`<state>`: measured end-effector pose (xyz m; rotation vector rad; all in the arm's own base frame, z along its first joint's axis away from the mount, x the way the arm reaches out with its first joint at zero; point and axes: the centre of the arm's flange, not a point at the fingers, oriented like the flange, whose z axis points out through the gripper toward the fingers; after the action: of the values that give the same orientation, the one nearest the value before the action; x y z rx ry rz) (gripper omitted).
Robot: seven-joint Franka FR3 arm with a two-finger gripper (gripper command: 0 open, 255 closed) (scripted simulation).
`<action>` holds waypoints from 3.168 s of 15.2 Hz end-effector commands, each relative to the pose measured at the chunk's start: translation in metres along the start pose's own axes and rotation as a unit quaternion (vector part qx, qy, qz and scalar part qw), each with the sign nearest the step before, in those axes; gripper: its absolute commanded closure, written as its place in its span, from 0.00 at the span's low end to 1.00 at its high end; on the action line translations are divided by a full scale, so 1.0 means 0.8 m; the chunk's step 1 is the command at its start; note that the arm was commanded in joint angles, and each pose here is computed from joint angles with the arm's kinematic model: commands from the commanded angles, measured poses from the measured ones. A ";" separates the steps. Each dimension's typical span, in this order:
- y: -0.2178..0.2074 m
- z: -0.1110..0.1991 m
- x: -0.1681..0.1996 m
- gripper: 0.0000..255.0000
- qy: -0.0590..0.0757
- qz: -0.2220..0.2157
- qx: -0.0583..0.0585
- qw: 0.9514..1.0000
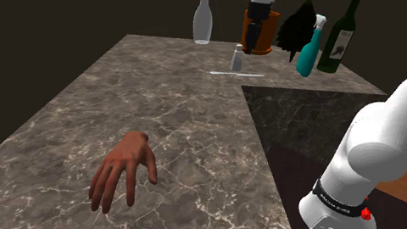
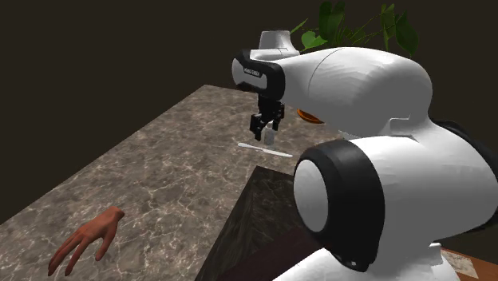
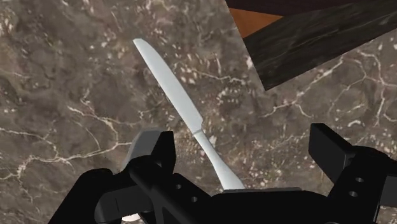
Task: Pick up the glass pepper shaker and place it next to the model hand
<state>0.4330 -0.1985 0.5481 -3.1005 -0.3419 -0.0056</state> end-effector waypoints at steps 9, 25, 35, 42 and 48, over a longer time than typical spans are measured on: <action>0.120 0.013 0.055 0.00 0.038 -0.013 0.011 0.999; 0.119 0.056 0.058 1.00 0.038 -0.013 0.011 0.999; 0.119 0.043 0.058 1.00 0.038 -0.013 0.011 0.999; 0.118 -0.004 0.059 1.00 0.038 -0.013 0.011 0.999; 0.117 -0.043 0.059 1.00 0.038 -0.013 0.011 0.999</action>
<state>0.4996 -0.2797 0.5748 -3.0646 -0.3766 -0.1209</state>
